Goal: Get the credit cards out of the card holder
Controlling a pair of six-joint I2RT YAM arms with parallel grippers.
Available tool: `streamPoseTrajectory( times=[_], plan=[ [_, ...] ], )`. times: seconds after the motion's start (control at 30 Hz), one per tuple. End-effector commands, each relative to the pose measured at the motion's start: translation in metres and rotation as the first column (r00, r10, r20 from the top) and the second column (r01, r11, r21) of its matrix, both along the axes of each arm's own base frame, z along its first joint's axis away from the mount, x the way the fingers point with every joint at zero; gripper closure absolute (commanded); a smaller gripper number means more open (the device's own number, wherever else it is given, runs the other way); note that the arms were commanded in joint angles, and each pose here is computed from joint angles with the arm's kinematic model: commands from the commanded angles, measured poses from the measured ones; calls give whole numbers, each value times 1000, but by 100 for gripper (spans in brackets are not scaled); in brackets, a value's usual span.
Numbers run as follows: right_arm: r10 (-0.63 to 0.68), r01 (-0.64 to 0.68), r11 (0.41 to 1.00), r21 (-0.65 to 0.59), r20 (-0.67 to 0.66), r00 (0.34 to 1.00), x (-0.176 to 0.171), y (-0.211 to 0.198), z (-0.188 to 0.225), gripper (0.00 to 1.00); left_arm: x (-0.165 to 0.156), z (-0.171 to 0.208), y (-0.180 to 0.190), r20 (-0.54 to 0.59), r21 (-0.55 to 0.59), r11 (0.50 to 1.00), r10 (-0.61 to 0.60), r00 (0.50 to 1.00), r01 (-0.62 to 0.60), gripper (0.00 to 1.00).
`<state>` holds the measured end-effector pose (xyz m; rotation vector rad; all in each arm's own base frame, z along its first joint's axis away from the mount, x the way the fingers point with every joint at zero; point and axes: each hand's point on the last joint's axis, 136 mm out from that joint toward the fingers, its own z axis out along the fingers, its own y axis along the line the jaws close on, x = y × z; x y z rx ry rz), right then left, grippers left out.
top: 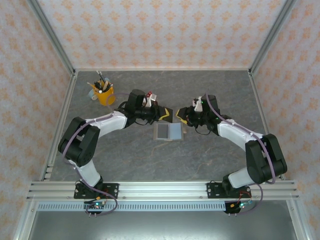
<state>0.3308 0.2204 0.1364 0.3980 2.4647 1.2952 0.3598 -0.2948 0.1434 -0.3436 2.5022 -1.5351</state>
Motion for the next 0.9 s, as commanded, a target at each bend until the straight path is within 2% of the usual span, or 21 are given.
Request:
streamPoseTrajectory(
  times=[0.0,0.1,0.2,0.37,0.47,0.6,0.73,0.87],
  plan=[
    [-56,52,980,-194,-17,998,-1,-27,-11,48,-7,-12,37,-4,279,960,30,1000,-28,100],
    [-85,79,961,-265,-11,996,-2,-39,-14,34,-12,-18,78,-5,519,852,89,996,-74,100],
    [-95,89,951,-295,-3,996,-2,-45,-15,25,-12,-9,115,34,682,719,150,988,-133,100],
    [-108,104,942,-320,5,994,-3,-50,-18,15,1,14,164,128,844,484,234,964,-230,100],
    [-104,103,943,-317,14,994,-3,-49,-17,8,17,22,177,196,874,382,285,938,-299,100],
    [-90,92,947,-306,22,996,-5,-48,-15,5,39,22,175,272,856,341,343,899,-388,100],
    [-85,89,952,-293,26,996,-8,-46,-13,3,57,21,177,324,853,272,391,861,-445,100],
    [-92,93,955,-281,17,996,-10,-46,-14,3,74,19,168,331,843,275,411,849,-462,100]
  ],
)
